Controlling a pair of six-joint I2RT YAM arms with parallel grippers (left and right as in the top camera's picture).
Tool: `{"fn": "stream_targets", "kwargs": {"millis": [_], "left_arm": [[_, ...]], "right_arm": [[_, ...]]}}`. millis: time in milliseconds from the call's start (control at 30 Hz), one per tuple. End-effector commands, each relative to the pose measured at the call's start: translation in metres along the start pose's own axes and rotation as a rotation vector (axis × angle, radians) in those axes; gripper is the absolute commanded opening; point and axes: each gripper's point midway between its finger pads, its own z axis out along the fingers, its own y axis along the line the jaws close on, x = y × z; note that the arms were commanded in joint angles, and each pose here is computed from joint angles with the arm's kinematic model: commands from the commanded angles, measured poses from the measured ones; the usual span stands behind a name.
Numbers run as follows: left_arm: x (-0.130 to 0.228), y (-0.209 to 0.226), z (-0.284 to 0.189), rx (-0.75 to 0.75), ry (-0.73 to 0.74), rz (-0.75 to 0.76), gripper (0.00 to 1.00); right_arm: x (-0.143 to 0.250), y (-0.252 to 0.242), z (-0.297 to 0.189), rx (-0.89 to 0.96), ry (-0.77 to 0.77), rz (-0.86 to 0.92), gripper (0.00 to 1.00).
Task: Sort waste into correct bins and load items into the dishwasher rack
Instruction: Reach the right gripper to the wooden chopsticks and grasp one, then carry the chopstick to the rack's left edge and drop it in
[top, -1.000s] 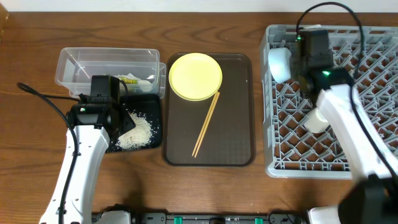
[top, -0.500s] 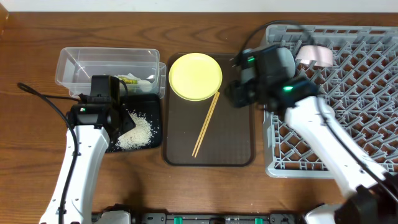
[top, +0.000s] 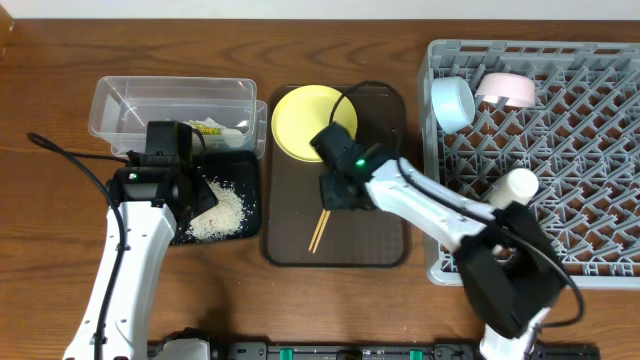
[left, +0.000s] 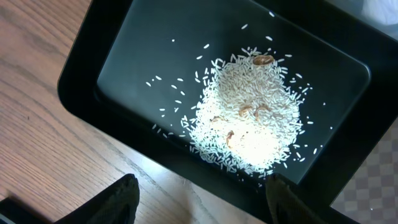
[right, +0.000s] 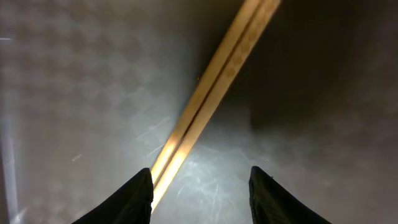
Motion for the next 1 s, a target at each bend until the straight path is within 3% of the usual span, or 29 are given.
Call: {"fn": "stream_targets", "kwargs": {"millis": [0,333,500,600,967], "left_arm": [[-0.004,0.0,-0.004,0.007,-0.016,-0.017,0.68],[-0.004,0.0,-0.004,0.006,-0.016,-0.017,0.68],[-0.004,0.0,-0.004,0.006,-0.015,-0.017,0.68],[-0.004,0.0,-0.004,0.006,-0.015,-0.017,0.68],[-0.004,0.0,-0.004,0.006,-0.016,-0.017,0.68]], "right_arm": [[0.001,-0.008,0.017,0.083,-0.021,0.058,0.48],[0.007,-0.018,0.028,0.138,-0.003,0.056,0.46],[0.013,-0.031,0.027,0.171,0.034,0.083,0.13],[0.013,-0.04,0.026,0.187,0.049,0.107,0.01],[-0.018,-0.083,-0.012,0.181,-0.005,0.203,0.01]]}}
